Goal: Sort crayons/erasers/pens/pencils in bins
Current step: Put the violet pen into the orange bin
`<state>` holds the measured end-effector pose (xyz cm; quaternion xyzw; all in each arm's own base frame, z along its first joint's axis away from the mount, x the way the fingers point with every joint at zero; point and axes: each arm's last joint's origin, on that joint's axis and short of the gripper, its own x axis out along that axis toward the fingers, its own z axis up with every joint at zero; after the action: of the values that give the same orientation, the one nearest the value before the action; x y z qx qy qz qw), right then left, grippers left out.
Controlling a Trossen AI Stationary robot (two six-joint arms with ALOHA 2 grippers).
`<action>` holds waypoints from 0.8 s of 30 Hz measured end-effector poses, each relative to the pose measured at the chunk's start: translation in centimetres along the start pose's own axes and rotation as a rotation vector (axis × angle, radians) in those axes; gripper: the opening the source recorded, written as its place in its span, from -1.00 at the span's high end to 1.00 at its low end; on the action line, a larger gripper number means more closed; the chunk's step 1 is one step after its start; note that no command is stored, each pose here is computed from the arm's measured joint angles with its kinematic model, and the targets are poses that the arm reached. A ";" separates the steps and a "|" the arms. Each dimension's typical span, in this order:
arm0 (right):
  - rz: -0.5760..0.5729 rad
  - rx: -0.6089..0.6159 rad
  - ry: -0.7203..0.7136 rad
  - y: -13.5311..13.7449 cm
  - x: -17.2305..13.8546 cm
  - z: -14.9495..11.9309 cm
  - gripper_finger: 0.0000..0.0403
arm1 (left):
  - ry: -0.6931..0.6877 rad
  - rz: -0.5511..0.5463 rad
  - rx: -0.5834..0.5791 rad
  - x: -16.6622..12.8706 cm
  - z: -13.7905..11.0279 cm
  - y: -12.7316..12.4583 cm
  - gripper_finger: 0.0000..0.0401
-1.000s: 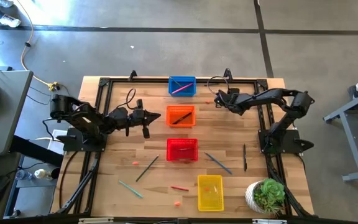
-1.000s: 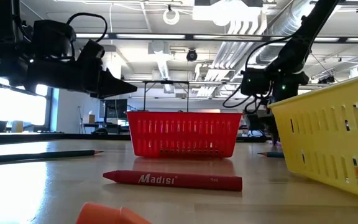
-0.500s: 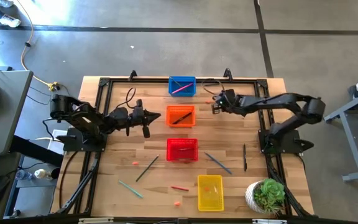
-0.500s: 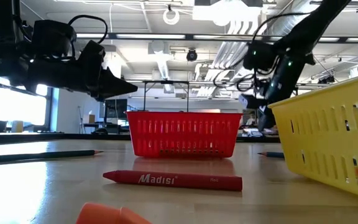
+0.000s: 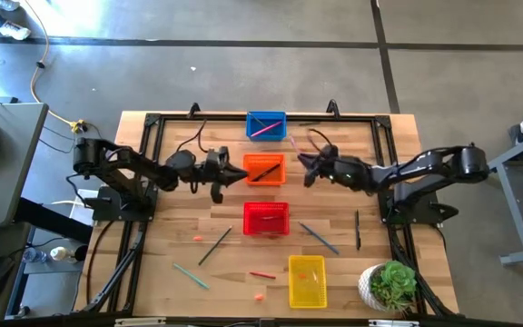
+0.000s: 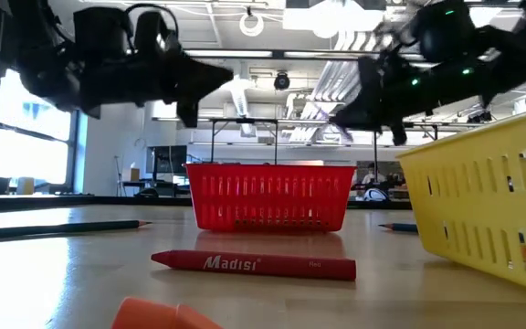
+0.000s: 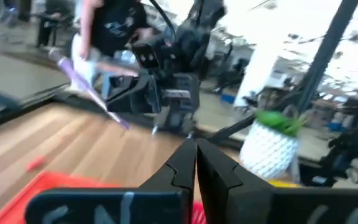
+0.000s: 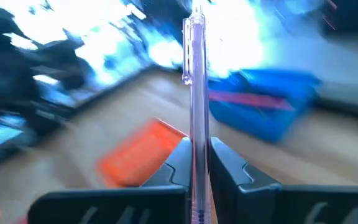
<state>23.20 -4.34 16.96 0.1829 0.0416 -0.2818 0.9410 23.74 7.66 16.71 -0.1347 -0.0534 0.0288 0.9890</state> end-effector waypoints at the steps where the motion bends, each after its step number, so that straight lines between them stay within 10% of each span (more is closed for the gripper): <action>1: 0.044 -0.017 -0.047 0.3 -0.5 -0.1 0.95 | -0.009 -0.017 0.006 0.5 0.3 -0.3 0.93; 15: 0.439 -0.230 -0.253 7.6 -3.6 1.2 0.95 | -0.092 -0.038 0.205 6.3 3.6 -5.3 0.28; 24: 0.550 -0.302 -0.282 11.0 -4.9 1.9 0.94 | -0.148 -0.234 0.213 7.6 5.3 -7.7 0.13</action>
<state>24.99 6.00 23.15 0.0053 -0.0986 -0.0310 0.9946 30.99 2.22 24.63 -0.0195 -0.1379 -0.0713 0.9877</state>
